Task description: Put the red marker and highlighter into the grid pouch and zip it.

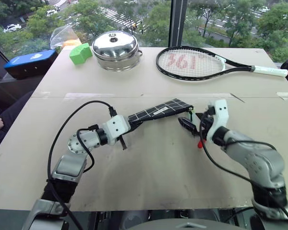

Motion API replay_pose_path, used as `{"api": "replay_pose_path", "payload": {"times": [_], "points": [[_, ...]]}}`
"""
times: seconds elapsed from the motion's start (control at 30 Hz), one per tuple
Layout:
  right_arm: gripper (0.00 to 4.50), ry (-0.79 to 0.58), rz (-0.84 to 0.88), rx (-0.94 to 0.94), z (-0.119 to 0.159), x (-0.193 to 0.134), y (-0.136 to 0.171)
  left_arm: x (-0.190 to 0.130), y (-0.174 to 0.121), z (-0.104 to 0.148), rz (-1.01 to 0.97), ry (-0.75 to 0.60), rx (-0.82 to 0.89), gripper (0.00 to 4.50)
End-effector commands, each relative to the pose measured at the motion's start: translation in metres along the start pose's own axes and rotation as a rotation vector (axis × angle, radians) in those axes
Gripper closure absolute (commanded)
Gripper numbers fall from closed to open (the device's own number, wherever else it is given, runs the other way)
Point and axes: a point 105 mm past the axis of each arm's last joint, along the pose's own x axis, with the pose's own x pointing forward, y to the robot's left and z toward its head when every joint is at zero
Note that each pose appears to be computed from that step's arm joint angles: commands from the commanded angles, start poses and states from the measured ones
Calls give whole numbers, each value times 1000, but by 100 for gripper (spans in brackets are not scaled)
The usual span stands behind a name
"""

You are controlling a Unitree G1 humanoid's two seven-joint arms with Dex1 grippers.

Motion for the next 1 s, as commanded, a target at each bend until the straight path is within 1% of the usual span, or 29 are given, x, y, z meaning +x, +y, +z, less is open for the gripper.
{"api": "replay_pose_path", "payload": {"times": [0.03,0.13,0.23,0.27,0.33,0.4,0.47,0.53,0.7,0.77,1.0], "points": [[0,-35,-31,-2,14,0,-6,-5,7,17,39,-36,28,446],[0,-43,-9,23,17,4,-5,-5,4,18,39,-32,27,446],[81,-36,15,24,16,7,-3,-4,3,20,39,-33,27,450],[116,-42,24,18,17,7,-2,-4,2,21,35,-34,30,450],[203,-51,40,11,18,8,-1,-4,0,23,26,-35,37,450],[296,-57,49,-5,19,9,-1,-4,-1,23,23,-34,38,450],[398,-60,59,-23,20,9,-1,-5,-2,23,21,-33,40,450],[443,-55,76,-53,20,9,0,-5,-2,22,22,-31,40,450],[443,-27,145,-136,17,6,11,-4,-2,22,33,-28,34,450],[443,-6,200,-163,14,4,23,-3,-2,23,38,-32,31,450],[443,27,268,-179,8,6,41,2,1,27,50,-48,19,450]]}}
